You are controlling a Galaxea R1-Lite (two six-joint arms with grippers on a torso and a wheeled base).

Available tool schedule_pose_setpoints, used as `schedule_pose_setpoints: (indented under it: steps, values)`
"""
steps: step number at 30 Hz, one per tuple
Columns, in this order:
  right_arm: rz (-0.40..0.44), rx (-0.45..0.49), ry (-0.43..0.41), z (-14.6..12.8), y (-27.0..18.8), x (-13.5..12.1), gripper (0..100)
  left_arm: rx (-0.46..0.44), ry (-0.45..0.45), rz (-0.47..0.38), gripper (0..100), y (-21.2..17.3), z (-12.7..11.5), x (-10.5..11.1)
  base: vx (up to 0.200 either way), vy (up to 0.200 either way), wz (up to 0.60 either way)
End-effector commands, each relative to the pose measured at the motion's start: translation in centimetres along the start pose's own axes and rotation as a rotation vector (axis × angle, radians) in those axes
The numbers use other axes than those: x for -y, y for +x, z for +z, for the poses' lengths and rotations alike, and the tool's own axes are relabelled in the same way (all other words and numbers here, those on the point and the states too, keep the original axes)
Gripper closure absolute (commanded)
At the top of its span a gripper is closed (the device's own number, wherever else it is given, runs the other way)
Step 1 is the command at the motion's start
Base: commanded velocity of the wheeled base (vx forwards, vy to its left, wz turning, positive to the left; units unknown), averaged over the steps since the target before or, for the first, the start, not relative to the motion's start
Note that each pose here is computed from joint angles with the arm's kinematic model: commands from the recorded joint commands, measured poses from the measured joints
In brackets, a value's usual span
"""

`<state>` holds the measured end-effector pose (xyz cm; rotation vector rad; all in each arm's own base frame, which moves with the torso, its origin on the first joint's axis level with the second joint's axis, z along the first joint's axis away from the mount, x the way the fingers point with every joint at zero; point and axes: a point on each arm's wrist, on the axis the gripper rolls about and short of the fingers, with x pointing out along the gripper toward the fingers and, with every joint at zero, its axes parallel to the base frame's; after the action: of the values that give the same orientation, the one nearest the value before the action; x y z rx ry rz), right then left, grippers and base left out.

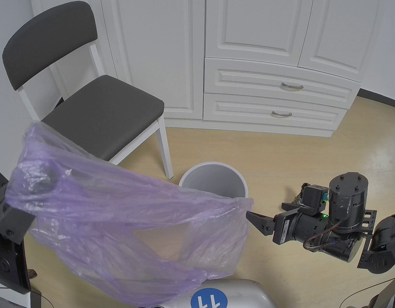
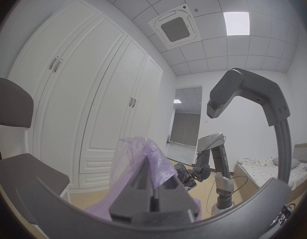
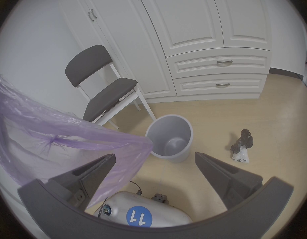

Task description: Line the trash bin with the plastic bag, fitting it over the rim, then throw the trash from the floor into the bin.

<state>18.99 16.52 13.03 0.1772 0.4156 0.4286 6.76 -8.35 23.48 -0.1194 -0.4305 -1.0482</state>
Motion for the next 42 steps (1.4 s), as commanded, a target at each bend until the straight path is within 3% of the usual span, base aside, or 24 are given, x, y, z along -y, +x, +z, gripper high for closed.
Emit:
schedule_pose_setpoints:
  steps: [1, 15, 26, 42]
  values:
    - [-0.003, -0.009, 0.008, -0.1, 0.4, 0.0, 0, 0.014, 0.0, -0.015, 100, -0.4, 0.2, 0.2, 0.0, 0.0, 0.0]
    - [0.005, -0.026, 0.01, -0.5, 0.7, -0.1, 0, 0.073, -0.025, -0.03, 100, -0.5, 1.4, 0.3, 0.0, 0.0, 0.0]
    - [0.153, -0.111, 0.056, -1.6, 0.4, -1.6, 0, 0.135, -0.09, -0.063, 100, -0.7, 2.5, 0.6, 0.0, 0.0, 0.0]
    - [0.193, -0.121, 0.054, -1.8, 0.1, -2.2, 0, 0.163, -0.157, -0.116, 100, -1.0, 2.6, 0.9, 0.0, 0.0, 0.0]
